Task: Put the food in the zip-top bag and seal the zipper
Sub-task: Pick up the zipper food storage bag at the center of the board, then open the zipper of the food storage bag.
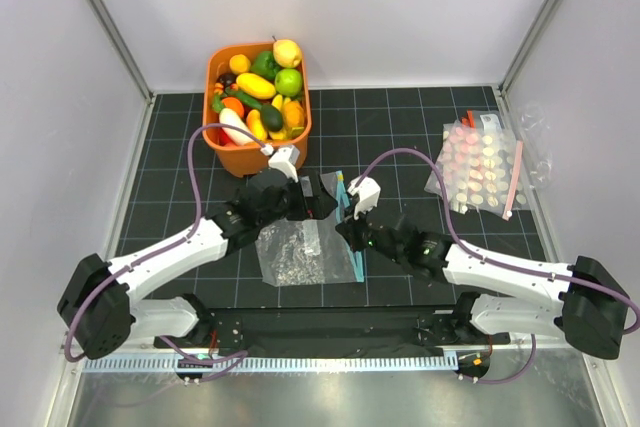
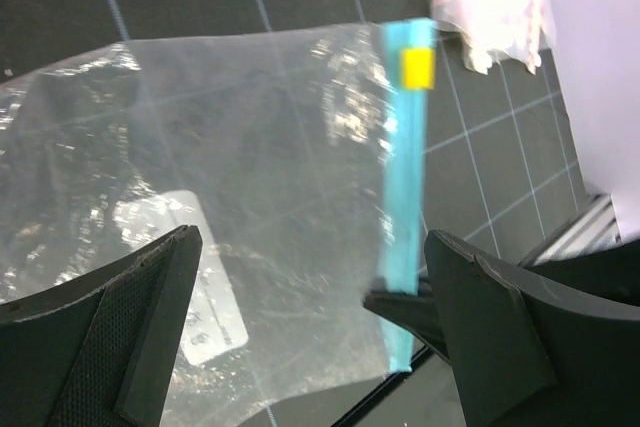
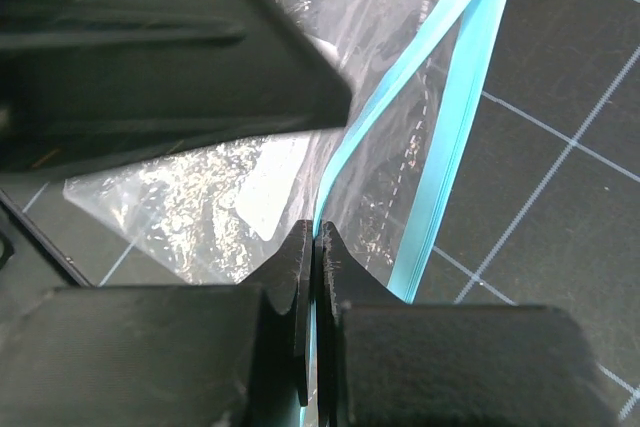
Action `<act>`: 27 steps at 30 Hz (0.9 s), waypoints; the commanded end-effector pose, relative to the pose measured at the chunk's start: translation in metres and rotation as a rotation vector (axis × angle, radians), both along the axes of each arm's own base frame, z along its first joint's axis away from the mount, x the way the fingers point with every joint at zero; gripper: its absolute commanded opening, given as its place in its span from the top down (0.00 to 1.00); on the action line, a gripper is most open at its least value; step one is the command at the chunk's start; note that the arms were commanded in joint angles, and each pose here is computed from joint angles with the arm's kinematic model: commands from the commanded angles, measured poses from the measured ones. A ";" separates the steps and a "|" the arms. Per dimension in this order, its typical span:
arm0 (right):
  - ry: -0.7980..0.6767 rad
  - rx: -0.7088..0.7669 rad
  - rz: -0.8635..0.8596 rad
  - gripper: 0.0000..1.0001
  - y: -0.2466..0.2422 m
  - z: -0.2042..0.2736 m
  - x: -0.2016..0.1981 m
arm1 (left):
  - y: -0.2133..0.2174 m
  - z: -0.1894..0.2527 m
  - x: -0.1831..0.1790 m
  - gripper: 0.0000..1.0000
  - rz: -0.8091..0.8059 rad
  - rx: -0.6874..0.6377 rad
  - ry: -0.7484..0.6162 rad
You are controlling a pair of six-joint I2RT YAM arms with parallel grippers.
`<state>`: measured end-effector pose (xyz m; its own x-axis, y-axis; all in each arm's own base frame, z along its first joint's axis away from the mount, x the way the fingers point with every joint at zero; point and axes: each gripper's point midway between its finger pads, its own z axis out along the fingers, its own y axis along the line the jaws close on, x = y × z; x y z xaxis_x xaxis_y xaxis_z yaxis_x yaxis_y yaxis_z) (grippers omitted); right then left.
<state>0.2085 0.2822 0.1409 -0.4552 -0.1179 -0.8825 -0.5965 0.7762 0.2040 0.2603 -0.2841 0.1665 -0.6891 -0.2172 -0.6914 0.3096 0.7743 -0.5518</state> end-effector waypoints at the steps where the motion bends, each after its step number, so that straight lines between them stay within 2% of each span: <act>1: -0.055 0.035 -0.022 0.99 0.006 0.023 0.009 | -0.009 0.034 -0.003 0.02 -0.035 -0.038 -0.114; 10: -0.057 0.066 0.015 0.99 0.011 0.028 0.004 | -0.022 0.023 -0.002 0.02 -0.040 0.041 -0.121; 16: -0.062 0.084 0.065 0.99 0.017 0.030 -0.004 | -0.025 0.010 0.004 0.15 -0.032 0.086 -0.091; 19: -0.065 0.090 0.096 0.99 0.022 0.031 -0.008 | -0.028 0.003 0.007 0.32 -0.038 0.108 -0.083; 20: -0.066 0.088 0.102 0.99 0.023 0.031 -0.009 | -0.029 0.001 0.008 0.46 -0.036 0.115 -0.079; 22: -0.068 0.089 0.105 0.99 0.024 0.032 -0.010 | -0.030 -0.003 0.009 0.61 -0.040 0.131 -0.072; 23: -0.070 0.089 0.106 0.99 0.024 0.032 -0.010 | -0.030 -0.004 0.009 0.74 -0.038 0.135 -0.070; 25: -0.069 0.086 0.103 0.99 0.023 0.032 -0.010 | -0.029 -0.003 0.009 0.87 -0.039 0.138 -0.076; 26: -0.067 0.085 0.107 0.97 0.023 0.031 -0.011 | -0.028 -0.002 0.009 0.99 -0.038 0.137 -0.078; 27: -0.069 0.088 0.106 0.89 0.023 0.032 -0.010 | -0.027 0.000 0.009 1.00 -0.037 0.134 -0.083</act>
<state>0.1956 0.2946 0.1432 -0.4396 -0.1493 -0.8857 -0.6634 0.7187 0.2081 0.2602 -0.3127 0.1484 -0.6751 -0.0794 -0.7334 0.3733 0.8207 -0.4325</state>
